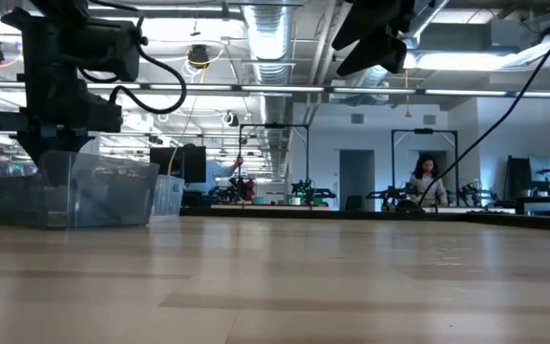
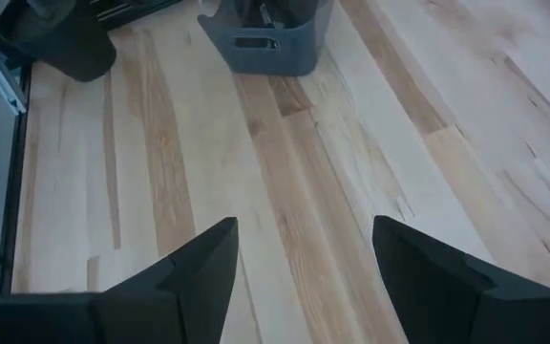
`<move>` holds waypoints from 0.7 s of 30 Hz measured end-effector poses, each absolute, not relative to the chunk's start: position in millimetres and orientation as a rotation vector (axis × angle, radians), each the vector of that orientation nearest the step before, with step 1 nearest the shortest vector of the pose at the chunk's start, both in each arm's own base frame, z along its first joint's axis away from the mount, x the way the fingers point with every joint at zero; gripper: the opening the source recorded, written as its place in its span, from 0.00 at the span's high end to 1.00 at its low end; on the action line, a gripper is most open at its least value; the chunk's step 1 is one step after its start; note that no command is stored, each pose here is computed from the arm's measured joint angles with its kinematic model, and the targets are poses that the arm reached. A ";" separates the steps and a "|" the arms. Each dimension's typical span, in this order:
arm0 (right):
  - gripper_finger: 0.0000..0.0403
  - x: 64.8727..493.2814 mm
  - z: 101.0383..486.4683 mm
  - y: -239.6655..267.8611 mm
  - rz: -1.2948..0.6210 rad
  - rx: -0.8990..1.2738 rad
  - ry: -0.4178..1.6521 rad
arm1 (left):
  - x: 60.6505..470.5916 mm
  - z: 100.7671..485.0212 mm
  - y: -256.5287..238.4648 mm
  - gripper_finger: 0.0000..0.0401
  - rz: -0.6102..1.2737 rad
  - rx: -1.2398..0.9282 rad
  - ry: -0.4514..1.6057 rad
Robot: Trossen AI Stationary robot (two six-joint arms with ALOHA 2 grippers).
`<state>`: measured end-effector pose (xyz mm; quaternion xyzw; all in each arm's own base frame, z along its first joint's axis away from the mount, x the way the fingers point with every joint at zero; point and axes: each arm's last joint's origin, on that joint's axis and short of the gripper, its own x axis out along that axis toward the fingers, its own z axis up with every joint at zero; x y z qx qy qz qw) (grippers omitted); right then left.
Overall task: Sort pens & pencils
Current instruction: Put the black pen into the black bin, then return to Home Position
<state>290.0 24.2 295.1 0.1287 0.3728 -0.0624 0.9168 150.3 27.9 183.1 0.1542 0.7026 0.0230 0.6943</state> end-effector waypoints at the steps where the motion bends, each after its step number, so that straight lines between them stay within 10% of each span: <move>1: 0.34 290.0 295.1 24.2 -0.128 0.265 0.767 | 150.3 183.1 27.9 0.88 0.051 0.345 1.568; 21: 0.34 290.0 295.5 22.2 -0.187 0.222 0.752 | 151.3 186.3 28.7 0.77 0.088 0.345 1.553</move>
